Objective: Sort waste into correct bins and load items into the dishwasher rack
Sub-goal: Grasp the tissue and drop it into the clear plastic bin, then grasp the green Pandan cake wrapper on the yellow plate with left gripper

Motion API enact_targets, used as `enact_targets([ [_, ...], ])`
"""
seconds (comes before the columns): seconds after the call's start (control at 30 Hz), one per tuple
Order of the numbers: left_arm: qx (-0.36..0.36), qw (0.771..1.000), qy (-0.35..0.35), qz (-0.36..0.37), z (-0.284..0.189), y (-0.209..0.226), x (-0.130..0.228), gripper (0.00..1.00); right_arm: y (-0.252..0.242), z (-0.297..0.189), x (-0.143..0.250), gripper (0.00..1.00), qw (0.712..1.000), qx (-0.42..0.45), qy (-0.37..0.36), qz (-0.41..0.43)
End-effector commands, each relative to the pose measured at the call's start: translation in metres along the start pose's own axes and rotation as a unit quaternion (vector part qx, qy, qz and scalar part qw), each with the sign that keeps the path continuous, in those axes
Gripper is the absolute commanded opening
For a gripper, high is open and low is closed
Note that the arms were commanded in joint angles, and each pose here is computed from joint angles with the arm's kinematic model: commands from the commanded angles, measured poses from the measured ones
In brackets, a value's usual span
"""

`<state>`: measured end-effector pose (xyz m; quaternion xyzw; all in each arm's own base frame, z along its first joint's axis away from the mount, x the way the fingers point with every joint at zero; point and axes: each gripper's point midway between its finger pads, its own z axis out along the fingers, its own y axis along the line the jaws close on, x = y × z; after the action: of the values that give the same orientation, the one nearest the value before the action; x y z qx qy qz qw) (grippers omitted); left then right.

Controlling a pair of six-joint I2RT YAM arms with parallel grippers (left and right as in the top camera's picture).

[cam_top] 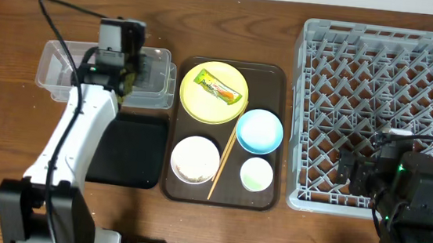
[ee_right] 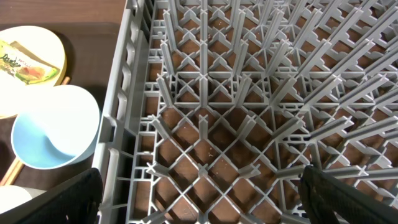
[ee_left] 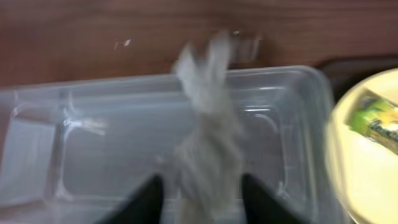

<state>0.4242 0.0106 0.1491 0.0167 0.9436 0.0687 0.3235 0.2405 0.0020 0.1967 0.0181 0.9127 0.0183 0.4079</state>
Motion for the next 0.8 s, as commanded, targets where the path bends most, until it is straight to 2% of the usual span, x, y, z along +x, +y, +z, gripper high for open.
enact_targets([
  [0.0, -0.006, 1.000, -0.004, -0.019, 0.000, 0.004, -0.004, 0.49, 0.002, -0.005, -0.007, 0.99, 1.000, -0.004, -0.010, 0.003],
  [0.13, 0.032, 0.999, -0.012, -0.018, -0.009, -0.017, -0.007, 0.58, 0.002, -0.005, -0.007, 0.99, 1.000, -0.004, -0.010, 0.003],
  [0.37, 0.129, 0.979, 0.022, -0.156, -0.022, -0.089, 0.000, 0.59, 0.002, -0.005, -0.007, 0.99, 1.000, -0.004, -0.010, 0.003],
  [0.43, 0.142, 0.974, 0.031, -0.175, -0.023, -0.109, 0.003, 0.70, 0.002, -0.005, -0.007, 0.99, 1.000, -0.004, -0.010, 0.003],
  [0.47, 0.148, 0.971, 0.034, -0.183, -0.023, -0.119, 0.004, 0.71, 0.002, -0.005, -0.007, 0.99, 1.000, -0.004, -0.010, 0.003],
  [0.77, 0.157, 0.941, 0.104, -0.280, 0.008, -0.183, 0.034, 0.71, 0.002, -0.005, -0.007, 0.99, 1.000, -0.004, -0.009, 0.003],
])
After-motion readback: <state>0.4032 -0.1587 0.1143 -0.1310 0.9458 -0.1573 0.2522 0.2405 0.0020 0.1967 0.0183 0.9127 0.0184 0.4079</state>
